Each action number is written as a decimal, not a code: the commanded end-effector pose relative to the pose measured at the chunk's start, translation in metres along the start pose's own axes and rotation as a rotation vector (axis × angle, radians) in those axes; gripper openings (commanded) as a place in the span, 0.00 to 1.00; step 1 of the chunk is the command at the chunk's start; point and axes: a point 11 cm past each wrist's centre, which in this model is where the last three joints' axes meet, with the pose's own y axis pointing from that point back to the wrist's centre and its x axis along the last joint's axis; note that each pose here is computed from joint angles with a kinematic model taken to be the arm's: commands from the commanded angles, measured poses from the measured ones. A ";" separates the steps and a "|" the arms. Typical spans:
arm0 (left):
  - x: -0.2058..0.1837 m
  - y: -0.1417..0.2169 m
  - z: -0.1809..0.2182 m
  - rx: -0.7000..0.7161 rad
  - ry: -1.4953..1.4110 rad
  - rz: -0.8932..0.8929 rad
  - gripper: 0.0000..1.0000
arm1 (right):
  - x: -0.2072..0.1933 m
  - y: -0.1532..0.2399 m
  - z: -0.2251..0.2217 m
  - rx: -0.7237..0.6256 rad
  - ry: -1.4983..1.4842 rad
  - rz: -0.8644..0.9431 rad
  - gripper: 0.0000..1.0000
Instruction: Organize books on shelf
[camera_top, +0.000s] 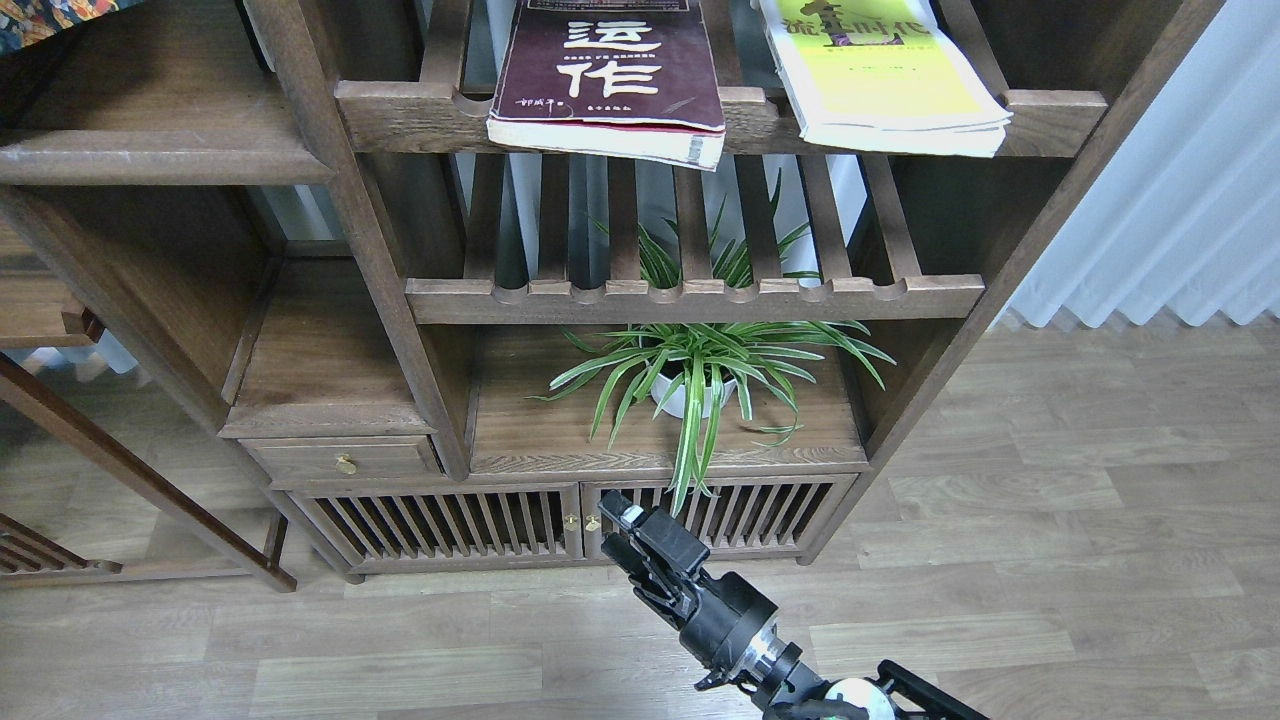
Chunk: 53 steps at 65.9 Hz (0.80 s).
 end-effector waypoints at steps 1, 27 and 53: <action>-0.004 -0.002 -0.002 0.013 -0.017 -0.011 0.04 | -0.003 -0.001 -0.008 0.025 0.000 -0.009 0.93; -0.005 -0.013 0.017 -0.169 -0.014 -0.032 0.05 | -0.011 -0.003 -0.024 0.076 -0.016 -0.035 0.93; 0.011 -0.021 0.003 -0.207 0.125 -0.009 0.05 | -0.015 -0.002 -0.035 0.108 -0.013 -0.047 0.93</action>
